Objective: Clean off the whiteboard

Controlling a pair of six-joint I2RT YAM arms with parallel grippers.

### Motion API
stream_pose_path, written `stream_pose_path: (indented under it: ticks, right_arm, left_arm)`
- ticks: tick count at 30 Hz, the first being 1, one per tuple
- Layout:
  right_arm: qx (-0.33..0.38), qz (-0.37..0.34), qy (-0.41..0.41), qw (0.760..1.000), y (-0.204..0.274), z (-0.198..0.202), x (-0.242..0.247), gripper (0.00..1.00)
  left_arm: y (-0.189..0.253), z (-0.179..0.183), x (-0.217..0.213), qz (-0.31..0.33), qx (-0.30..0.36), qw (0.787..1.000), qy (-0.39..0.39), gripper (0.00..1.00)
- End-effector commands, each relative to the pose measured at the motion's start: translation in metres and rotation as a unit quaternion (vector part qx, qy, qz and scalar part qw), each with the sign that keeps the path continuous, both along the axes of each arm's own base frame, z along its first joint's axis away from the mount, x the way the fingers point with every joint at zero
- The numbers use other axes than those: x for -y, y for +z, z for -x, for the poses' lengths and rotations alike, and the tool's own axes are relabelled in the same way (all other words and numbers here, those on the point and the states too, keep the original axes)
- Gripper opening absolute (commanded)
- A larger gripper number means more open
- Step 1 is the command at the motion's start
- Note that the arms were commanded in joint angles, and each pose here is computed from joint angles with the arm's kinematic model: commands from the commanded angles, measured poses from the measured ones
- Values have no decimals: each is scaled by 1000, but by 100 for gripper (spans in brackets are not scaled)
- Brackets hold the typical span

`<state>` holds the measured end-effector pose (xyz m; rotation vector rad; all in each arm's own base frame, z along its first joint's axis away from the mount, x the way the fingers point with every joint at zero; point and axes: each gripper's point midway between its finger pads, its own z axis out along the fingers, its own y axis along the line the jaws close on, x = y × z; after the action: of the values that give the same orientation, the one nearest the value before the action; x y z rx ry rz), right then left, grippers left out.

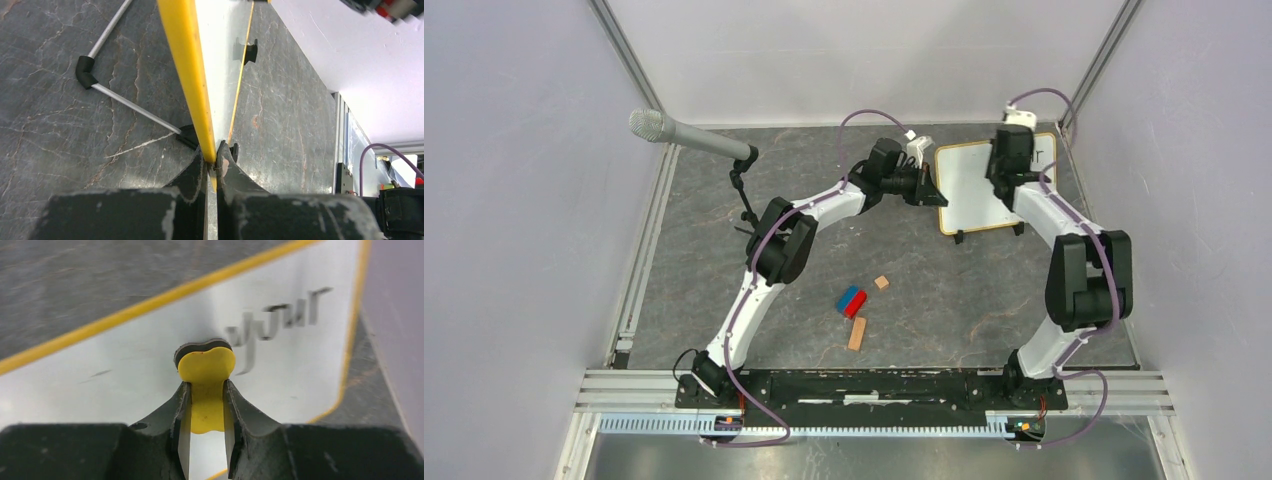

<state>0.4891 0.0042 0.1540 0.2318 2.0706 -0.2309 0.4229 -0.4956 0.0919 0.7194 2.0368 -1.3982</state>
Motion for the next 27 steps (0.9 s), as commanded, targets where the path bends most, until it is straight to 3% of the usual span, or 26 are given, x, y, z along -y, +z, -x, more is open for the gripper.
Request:
stream_pose_path:
  ticks: [1,6,10,15,22,27]
  right_arm:
    - [-3,19,-5,1000,-5,8,40,7]
    - [42,17,47,998,8,22,34,8]
    - [59,13,57,997,14,30,30,8]
    - [72,15,54,996,22,32,32,9]
    - [78,11,56,995,25,32,30,9]
    - [88,10,55,995,29,32,30,9]
  left_arm:
    - [-8,29,15,-19,35,997,-60,2]
    - [-5,26,14,-26,31,998,-47,6]
    - [-4,20,13,-19,31,999,-25,41]
    - [-1,13,13,-4,33,999,-12,60]
    - [14,-4,12,60,21,998,19,63]
    - [3,-13,14,60,10,998,30,50]
